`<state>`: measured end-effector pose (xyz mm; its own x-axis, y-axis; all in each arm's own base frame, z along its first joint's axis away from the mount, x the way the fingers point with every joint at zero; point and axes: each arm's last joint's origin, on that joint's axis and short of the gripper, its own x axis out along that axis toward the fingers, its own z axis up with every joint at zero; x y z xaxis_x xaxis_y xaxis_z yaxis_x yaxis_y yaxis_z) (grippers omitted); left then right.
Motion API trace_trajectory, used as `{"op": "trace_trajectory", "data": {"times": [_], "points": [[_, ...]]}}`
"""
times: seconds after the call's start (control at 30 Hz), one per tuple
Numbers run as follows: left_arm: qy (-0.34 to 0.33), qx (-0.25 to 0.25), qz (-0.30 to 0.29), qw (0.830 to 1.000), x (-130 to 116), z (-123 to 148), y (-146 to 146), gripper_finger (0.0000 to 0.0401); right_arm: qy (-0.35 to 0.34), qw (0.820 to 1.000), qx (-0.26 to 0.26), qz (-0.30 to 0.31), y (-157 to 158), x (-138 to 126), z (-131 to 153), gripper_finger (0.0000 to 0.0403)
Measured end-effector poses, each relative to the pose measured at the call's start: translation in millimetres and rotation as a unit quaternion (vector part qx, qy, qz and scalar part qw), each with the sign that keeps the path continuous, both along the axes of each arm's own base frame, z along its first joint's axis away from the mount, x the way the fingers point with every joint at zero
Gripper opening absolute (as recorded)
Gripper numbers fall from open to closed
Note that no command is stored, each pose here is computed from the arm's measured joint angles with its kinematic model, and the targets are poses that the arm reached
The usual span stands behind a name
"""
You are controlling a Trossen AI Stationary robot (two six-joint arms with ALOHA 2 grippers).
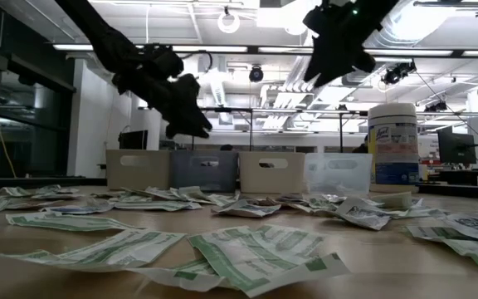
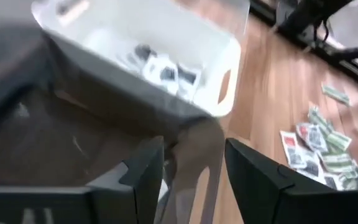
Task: Pick & Place First Aid Supplies
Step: Put the green bandage into the transparent bin
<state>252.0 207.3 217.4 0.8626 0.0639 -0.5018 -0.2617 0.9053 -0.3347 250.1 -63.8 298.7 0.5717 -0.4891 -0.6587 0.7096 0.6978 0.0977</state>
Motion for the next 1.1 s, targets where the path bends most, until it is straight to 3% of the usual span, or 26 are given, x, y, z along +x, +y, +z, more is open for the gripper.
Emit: {"op": "trace_trajectory", "data": {"times": [0.2,0.53,0.8,1.1], "points": [[-0.034,0.076,-0.001,0.997,-17,44,-16,0.0171,0.052,0.998,0.03,-0.014,5,-21,-1,0.0162],[-0.038,0.176,-0.005,0.984,-48,95,-88,0.0172,0.115,0.99,0.082,0.004,23,-43,-20,0.0162],[-0.058,0.175,0.027,0.982,-71,84,-155,0.0172,0.139,0.978,0.146,0.052,50,-48,-32,0.0162],[-0.075,0.178,0.058,0.98,-92,63,-210,0.0172,0.189,0.95,0.25,-0.013,82,-64,-38,0.0162]]}}
